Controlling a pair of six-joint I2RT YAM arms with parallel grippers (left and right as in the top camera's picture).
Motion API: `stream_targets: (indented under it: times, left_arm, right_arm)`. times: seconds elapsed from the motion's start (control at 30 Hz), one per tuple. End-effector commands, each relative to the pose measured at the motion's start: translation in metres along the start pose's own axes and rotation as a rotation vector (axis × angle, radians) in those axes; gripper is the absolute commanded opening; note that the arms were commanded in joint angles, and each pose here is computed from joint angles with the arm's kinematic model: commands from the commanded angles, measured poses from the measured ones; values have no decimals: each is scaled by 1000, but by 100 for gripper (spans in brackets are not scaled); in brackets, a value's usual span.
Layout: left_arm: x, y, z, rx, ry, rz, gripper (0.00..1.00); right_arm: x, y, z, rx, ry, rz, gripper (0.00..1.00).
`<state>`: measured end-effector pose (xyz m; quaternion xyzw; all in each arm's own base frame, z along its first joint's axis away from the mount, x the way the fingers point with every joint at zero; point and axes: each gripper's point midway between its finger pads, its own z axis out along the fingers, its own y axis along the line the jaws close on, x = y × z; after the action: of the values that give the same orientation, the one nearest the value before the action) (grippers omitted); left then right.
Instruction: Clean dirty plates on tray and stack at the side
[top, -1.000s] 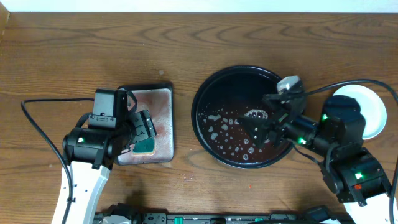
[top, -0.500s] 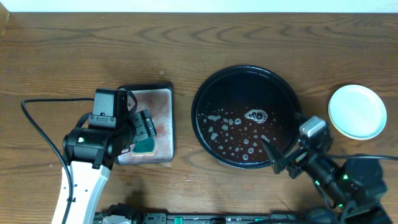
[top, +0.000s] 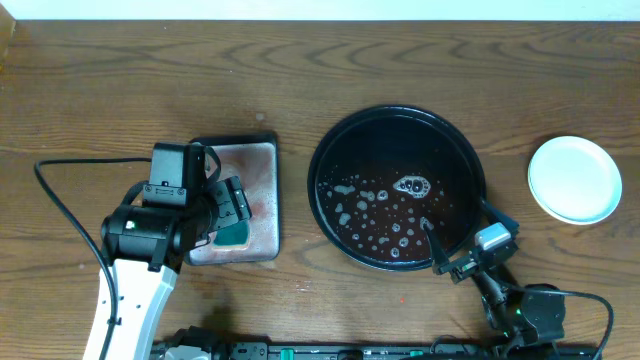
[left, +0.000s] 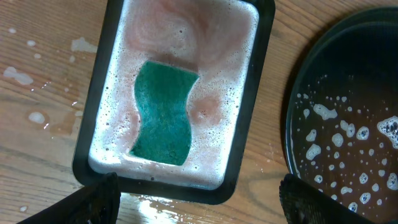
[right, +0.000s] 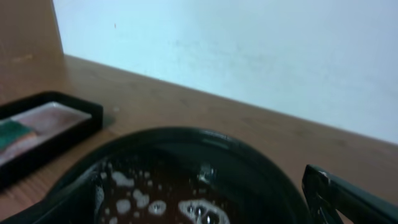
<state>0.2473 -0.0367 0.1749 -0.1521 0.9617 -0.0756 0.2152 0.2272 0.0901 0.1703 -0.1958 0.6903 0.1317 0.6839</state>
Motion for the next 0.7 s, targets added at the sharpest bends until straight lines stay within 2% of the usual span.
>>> stream_targets:
  times: [0.0,0.1,0.6,0.67]
  left_arm:
    - [-1,0,-1,2,-1,7,82]
    - [-1,0,-1,2,-1,7,82]
    - [-1,0,-1,2,-3,7,83]
    - [-14,8,-17,-19,-136,6,82]
  right_arm:
    - [-2,-2,0,11,-18,-17,99]
    - [7,-1,0,7,19,-5,99]
    - [7,-1,0,7,19,-5,99]
    - [7,-1,0,7,18,-5,99]
